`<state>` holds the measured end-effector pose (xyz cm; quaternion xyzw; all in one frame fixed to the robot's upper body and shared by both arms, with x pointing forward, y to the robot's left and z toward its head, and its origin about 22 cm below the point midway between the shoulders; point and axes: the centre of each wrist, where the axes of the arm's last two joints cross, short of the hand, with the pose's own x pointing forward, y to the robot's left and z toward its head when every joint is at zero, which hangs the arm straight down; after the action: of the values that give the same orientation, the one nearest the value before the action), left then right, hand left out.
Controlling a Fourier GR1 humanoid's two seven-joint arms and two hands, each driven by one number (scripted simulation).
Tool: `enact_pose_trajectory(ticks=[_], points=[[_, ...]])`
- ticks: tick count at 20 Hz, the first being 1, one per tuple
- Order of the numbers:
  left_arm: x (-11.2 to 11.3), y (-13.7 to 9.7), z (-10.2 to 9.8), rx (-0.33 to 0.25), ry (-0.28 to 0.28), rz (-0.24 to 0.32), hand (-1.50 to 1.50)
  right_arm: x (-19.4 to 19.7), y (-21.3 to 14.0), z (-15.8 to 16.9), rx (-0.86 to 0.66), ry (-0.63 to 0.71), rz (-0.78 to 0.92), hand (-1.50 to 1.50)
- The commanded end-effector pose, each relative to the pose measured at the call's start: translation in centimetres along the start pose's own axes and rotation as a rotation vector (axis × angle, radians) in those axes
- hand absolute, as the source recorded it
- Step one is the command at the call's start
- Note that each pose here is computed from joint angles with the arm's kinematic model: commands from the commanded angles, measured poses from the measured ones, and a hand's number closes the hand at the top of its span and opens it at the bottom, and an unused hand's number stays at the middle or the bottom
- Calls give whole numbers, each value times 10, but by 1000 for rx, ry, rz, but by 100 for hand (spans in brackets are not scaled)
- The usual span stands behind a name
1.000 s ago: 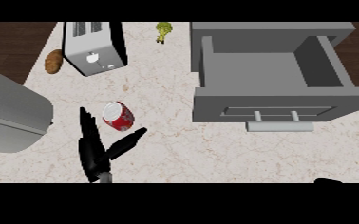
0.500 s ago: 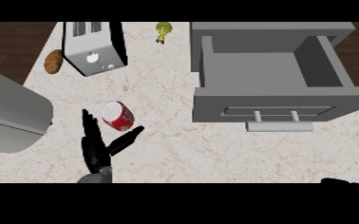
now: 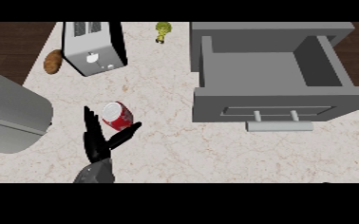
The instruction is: Pick up the can, place it into the drawer and close the drawer
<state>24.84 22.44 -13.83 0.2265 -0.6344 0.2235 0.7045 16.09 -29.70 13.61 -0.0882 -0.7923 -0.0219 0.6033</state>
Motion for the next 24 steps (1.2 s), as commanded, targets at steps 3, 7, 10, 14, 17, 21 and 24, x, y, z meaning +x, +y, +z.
enact_pose_trajectory(ticks=[3,7,10,14,17,21,24], points=[[-4,7,-21,-34,-32,13,-150,1,-10,-9,1,1,19,-150],[5,-3,-25,-152,-2,14,-150,15,8,-15,-14,9,14,-150],[-1,-6,-31,-158,-9,49,150,5,-3,-14,-11,-5,10,-150],[26,-40,-46,-220,-35,99,150,13,-2,1,1,-13,26,-150],[8,-14,-47,-223,-51,98,150,3,13,-3,-25,-20,-5,-150],[24,-44,-48,-268,-67,90,150,-5,2,-13,-24,-46,4,-150],[43,-42,-66,-321,-110,142,150,-14,1,-2,-28,-38,24,-150]])
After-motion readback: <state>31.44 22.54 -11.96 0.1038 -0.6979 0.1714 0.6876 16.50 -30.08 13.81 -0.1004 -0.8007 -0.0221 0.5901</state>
